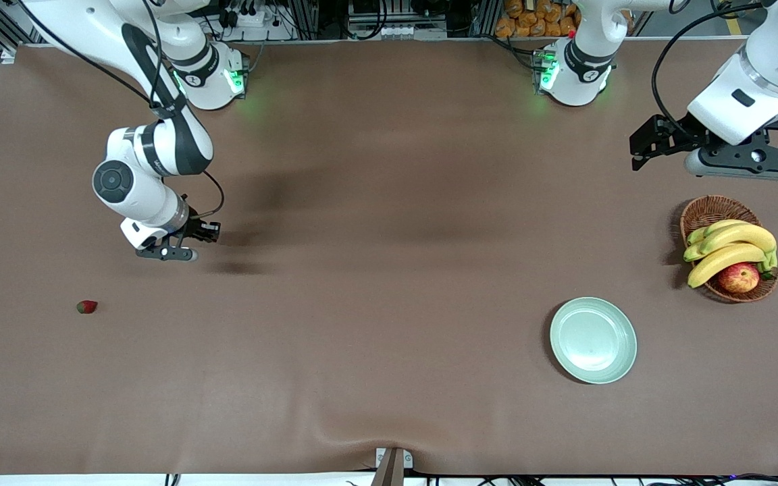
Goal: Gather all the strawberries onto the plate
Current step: 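Close the right gripper on the strawberry and lift it, then carry the strawberry to mid-table and release it with the right gripper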
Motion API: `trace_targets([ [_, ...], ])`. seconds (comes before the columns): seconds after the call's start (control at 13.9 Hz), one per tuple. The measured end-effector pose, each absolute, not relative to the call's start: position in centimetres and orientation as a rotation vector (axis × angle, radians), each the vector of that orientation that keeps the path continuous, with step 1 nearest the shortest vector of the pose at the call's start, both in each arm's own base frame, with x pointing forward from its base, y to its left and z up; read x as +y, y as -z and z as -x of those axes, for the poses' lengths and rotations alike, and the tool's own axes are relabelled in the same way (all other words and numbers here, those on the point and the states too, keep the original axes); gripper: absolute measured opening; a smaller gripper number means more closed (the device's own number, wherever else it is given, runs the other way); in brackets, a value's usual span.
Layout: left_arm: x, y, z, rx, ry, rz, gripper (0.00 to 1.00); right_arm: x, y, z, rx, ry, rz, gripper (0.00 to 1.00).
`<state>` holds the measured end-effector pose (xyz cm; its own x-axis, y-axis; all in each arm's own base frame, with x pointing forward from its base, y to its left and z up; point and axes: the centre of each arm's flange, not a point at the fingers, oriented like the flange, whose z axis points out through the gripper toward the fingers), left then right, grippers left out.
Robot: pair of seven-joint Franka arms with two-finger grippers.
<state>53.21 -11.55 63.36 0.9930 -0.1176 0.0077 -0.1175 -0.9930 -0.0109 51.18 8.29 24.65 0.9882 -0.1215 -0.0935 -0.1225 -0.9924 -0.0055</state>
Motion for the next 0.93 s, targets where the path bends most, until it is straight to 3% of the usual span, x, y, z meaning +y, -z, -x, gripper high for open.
trace_targets([
  [0.43,-11.4,-63.3,-53.2,0.179,0.004,3.125,1.00,19.0,-30.6,-52.9,0.476,-0.197,2.978,0.31],
  [0.93,-11.4,-63.2,-53.2,0.181,-0.004,3.124,1.00,35.8,-33.3,-49.3,0.891,-0.190,2.862,0.31],
])
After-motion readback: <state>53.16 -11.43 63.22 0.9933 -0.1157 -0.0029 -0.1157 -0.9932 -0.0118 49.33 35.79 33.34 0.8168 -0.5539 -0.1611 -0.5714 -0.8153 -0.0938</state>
